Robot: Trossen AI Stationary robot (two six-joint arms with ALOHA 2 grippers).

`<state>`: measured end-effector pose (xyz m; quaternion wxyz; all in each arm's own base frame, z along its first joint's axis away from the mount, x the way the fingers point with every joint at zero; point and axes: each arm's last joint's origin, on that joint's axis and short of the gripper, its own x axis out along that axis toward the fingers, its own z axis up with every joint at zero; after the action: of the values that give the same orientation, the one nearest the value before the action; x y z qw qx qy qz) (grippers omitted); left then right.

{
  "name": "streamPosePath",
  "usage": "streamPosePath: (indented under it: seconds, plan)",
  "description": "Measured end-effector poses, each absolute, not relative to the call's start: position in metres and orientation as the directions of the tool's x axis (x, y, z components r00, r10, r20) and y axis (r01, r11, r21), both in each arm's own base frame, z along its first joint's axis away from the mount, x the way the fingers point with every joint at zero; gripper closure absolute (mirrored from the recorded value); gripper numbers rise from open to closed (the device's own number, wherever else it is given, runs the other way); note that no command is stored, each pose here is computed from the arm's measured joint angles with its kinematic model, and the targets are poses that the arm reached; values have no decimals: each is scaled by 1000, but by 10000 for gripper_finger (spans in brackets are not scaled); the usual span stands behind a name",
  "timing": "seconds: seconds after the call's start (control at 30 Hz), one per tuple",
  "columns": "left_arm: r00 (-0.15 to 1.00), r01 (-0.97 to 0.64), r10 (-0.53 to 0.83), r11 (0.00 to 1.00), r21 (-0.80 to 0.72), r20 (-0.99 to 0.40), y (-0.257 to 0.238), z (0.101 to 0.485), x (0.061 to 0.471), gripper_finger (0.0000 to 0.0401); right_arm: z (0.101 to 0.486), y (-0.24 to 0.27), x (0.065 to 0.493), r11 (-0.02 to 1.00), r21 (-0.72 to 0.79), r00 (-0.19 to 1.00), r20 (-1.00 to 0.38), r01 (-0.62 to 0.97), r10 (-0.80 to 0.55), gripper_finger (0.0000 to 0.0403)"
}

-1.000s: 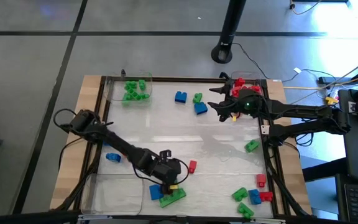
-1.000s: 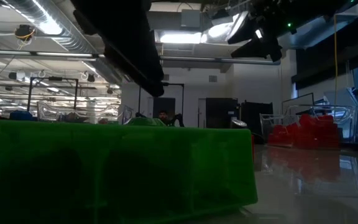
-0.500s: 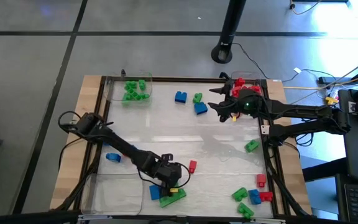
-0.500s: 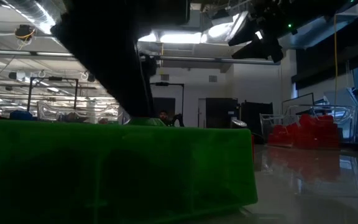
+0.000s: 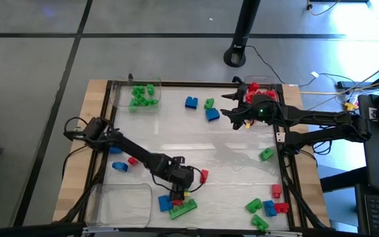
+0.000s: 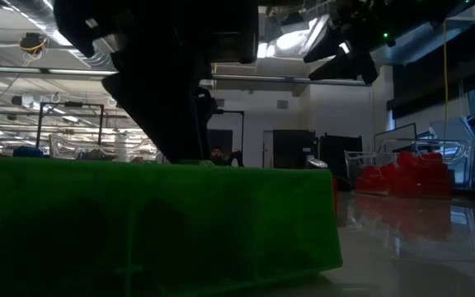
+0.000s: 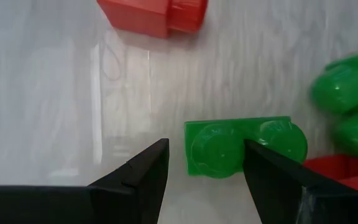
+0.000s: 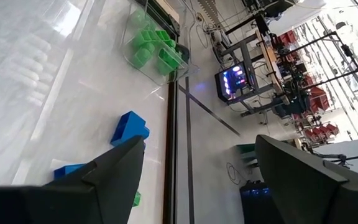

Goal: Sort blocks
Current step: Put the green game piece into the left transparent bin

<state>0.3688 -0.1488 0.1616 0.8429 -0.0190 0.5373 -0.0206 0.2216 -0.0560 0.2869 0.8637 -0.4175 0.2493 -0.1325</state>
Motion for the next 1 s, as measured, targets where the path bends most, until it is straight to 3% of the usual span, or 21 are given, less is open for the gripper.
streamPosePath:
  seconds: [0.2, 0.57, 0.8, 1.0]
  plan:
    - [426, 34, -53, 999, -42, -903, -146, 162, 370, 223, 287, -56, 222, 616, -787, 840, -321, 20, -437, 94]
    - [445, 103, -57, 995, -12, -894, -147, 162, 372, 314, 287, -56, 222, 616, -787, 840, -321, 20, -437, 94]
    - [447, 83, -40, 997, -3, -893, -145, 168, 371, 313, 287, -56, 222, 616, -787, 840, -321, 20, -437, 94]
    - [479, 44, 21, 998, 47, -878, -141, 197, 364, 308, 287, -56, 222, 617, -787, 840, -321, 20, -437, 94]
